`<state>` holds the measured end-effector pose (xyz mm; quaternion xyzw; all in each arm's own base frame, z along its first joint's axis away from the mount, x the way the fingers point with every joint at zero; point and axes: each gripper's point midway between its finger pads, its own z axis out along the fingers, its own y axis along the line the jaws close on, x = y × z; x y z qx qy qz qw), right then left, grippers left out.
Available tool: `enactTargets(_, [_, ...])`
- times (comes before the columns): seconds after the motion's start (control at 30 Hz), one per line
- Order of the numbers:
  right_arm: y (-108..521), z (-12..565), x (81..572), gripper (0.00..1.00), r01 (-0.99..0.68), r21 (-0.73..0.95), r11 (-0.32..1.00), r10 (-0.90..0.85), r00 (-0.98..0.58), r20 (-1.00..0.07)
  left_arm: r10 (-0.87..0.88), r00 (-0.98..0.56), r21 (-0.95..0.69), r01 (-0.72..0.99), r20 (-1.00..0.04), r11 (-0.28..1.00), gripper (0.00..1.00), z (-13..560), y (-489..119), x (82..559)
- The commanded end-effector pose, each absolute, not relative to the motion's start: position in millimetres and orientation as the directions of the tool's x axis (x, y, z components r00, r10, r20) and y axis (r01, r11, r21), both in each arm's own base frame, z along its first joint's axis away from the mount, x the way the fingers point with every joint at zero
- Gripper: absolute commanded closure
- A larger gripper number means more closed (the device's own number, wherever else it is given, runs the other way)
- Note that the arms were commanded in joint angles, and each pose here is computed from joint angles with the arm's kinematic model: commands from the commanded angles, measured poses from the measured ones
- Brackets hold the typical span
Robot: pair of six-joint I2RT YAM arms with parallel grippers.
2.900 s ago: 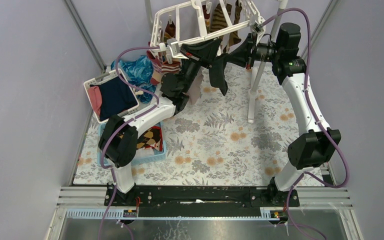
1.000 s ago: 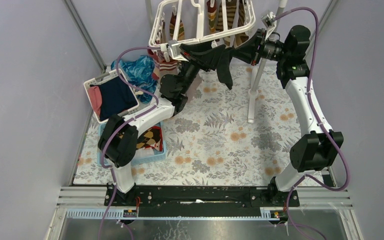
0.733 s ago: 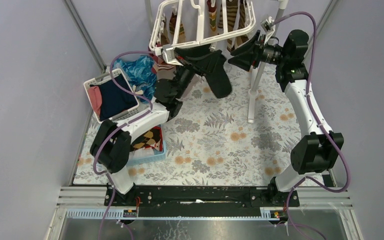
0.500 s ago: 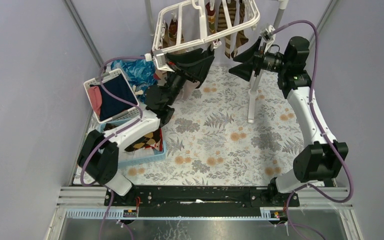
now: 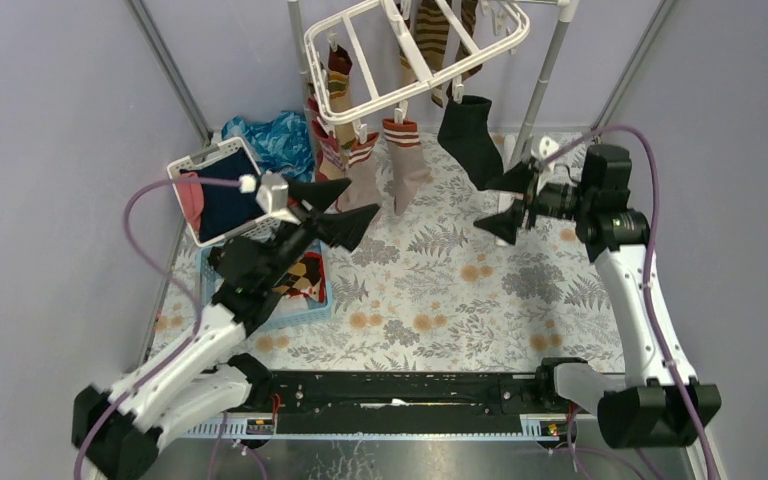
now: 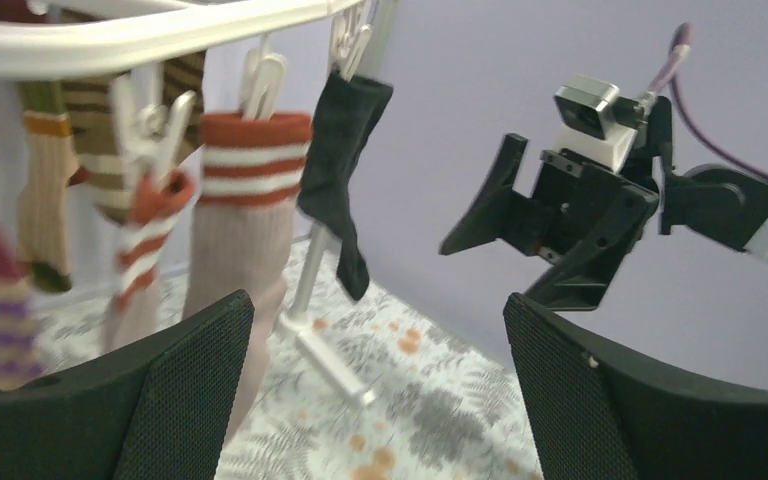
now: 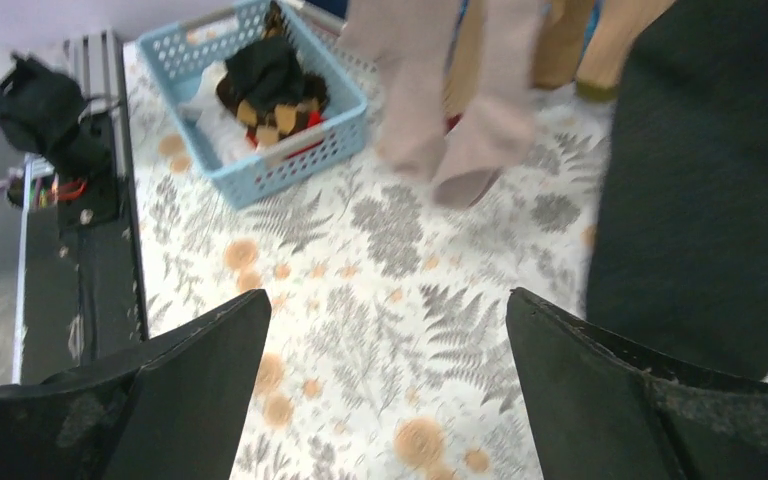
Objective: Clip the socks to the hanger
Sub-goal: Clamp the sock onto the hanger.
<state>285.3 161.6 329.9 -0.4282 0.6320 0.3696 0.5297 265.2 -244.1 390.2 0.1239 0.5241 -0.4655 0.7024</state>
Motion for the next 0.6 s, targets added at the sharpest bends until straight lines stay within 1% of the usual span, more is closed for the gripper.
enactTargets(0.0, [161.0,293.1,237.4,0.04,-0.959,-0.027,0.281,-0.212,-0.034,-0.977,-0.354,-0.064,-0.309,0.644,-0.933,0.7,0.01,318.0,-205.0,252.8])
enactTargets(0.07, [162.6,277.1,222.8,0.03,-0.967,0.005,0.256,-0.201,-0.059,-0.978,-0.335,-0.089,-0.327,0.547,-0.938,0.771,0.01,299.1,-179.4,247.7])
enactTargets(0.13, [161.8,265.0,211.9,0.01,-0.973,-0.003,0.23,-0.215,-0.048,-0.976,-0.31,-0.114,-0.327,0.46,-0.944,0.826,0.01,281.0,-157.2,242.0])
enactTargets(0.27, [155.7,238.8,211.2,0.0,-0.971,0.018,0.24,-0.248,-0.079,-0.966,-0.249,-0.205,-0.309,0.357,-0.947,0.882,0.02,244.4,-134.7,232.1])
enactTargets(0.3, [154.8,233.8,212.8,0.0,-0.969,0.024,0.244,-0.254,-0.087,-0.963,-0.233,-0.232,-0.301,0.328,-0.944,0.895,0.04,236.0,-130.4,232.3])
enactTargets(0.37, [153.1,227.3,216.6,0.0,-0.966,0.035,0.255,-0.267,-0.106,-0.958,-0.213,-0.307,-0.287,0.22,-0.927,0.932,0.12,216.6,-117.0,234.7])
enactTargets(0.43, [152.4,223.8,218.5,0.0,-0.965,0.047,0.258,-0.273,-0.12,-0.954,-0.22,-0.365,-0.257,0.056,-0.904,0.965,0.18,204.1,-96.6,240.7])
enactTargets(0.47, [152.1,222.0,218.3,0.0,-0.965,0.052,0.257,-0.276,-0.125,-0.953,-0.223,-0.378,-0.231,-0.026,-0.898,0.973,0.23,200.0,-85.5,244.0])
enactTargets(0.5, [151.9,220.2,217.7,0.0,-0.965,0.055,0.255,-0.28,-0.128,-0.951,-0.242,-0.378,-0.212,-0.118,-0.894,0.97,0.33,195.7,-73.8,247.4])
enactTargets(0.53, [151.4,218.8,217.2,0.0,-0.966,0.054,0.254,-0.286,-0.129,-0.95,-0.273,-0.364,-0.205,-0.214,-0.891,0.955,0.46,191.5,-61.5,249.4])
enactTargets(0.57, [150.7,217.5,217.0,0.0,-0.966,0.055,0.253,-0.293,-0.131,-0.947,-0.309,-0.344,-0.211,-0.293,-0.887,0.932,0.55,186.8,-52.4,250.6])
